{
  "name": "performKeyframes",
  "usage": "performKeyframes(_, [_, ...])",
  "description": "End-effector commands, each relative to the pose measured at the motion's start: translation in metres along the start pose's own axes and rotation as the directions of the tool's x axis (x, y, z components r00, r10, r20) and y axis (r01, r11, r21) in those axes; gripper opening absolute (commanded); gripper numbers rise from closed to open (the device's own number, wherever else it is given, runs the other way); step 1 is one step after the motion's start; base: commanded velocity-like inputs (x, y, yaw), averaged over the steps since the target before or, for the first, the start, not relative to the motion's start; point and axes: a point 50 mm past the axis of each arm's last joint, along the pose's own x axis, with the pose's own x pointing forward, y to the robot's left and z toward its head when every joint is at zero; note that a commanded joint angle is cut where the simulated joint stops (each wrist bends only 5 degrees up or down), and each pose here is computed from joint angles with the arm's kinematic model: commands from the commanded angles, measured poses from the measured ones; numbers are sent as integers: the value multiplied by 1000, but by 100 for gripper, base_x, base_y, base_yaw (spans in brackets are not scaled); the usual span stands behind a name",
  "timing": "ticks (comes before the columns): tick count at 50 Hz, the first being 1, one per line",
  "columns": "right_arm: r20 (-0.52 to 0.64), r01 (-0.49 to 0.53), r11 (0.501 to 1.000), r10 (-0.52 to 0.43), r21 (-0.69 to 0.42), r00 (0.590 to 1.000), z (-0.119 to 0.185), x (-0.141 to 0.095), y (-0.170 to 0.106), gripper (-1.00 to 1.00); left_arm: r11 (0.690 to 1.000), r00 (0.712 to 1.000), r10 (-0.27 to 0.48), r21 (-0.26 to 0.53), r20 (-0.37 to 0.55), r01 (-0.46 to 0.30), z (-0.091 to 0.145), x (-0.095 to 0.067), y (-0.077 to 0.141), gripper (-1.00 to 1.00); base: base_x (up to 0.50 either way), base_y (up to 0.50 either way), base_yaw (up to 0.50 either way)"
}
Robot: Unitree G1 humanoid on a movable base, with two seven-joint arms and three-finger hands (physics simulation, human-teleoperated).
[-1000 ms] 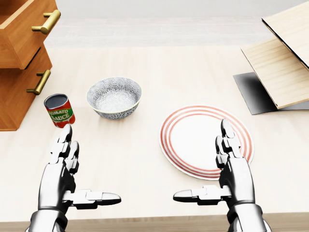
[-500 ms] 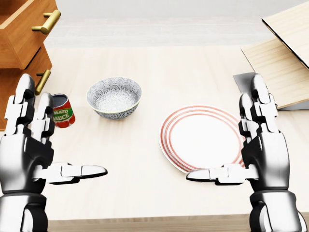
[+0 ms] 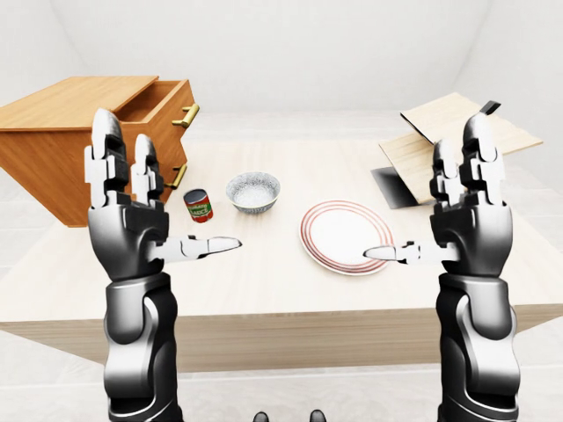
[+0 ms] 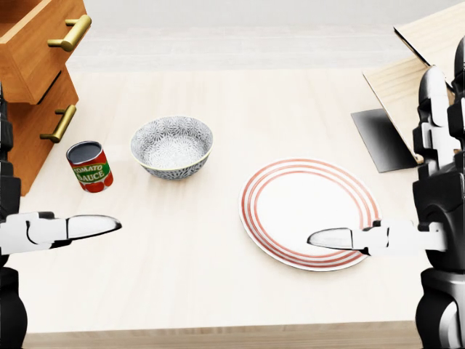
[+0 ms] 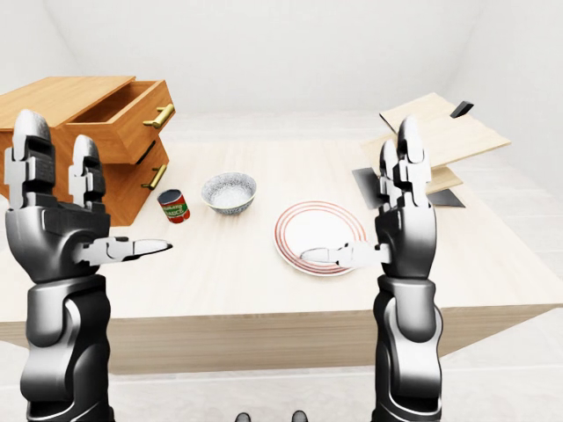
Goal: Close the top drawer of the cabinet.
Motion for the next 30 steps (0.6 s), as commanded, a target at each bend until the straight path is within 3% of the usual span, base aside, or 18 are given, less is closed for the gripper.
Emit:
performKeyframes(1, [114, 13, 1000, -11, -16, 993, 25, 2, -5, 100, 999, 996, -13, 30, 84, 10, 19, 5, 2, 100, 0, 0, 0])
performKeyframes(11, [184, 26, 999, -21, -22, 983, 39, 6, -9, 100, 1000, 996, -2, 20, 89, 0, 21, 1, 5, 100, 0, 0, 0])
performKeyframes(20, [179, 28, 999, -25, -16, 984, 38, 5, -8, 100, 1000, 995, 9, 3, 101, -9, 23, 3, 6, 100, 0, 0, 0])
performKeyframes(26, [185, 29, 999, -25, -20, 982, 39, 6, -9, 100, 999, 996, -22, 32, 90, 20, 22, 1, 0, 100, 0, 0, 0])
performKeyframes(28, [164, 24, 999, -20, -22, 986, 35, 5, -8, 100, 1000, 995, 5, 1, 103, -5, 24, 1, 5, 100, 0, 0, 0])
performKeyframes(30, [228, 42, 994, -64, 97, 972, 46, 5, -11, 100, 1000, 995, 6, 7, 96, -7, 23, 1, 6, 100, 0, 0, 0])
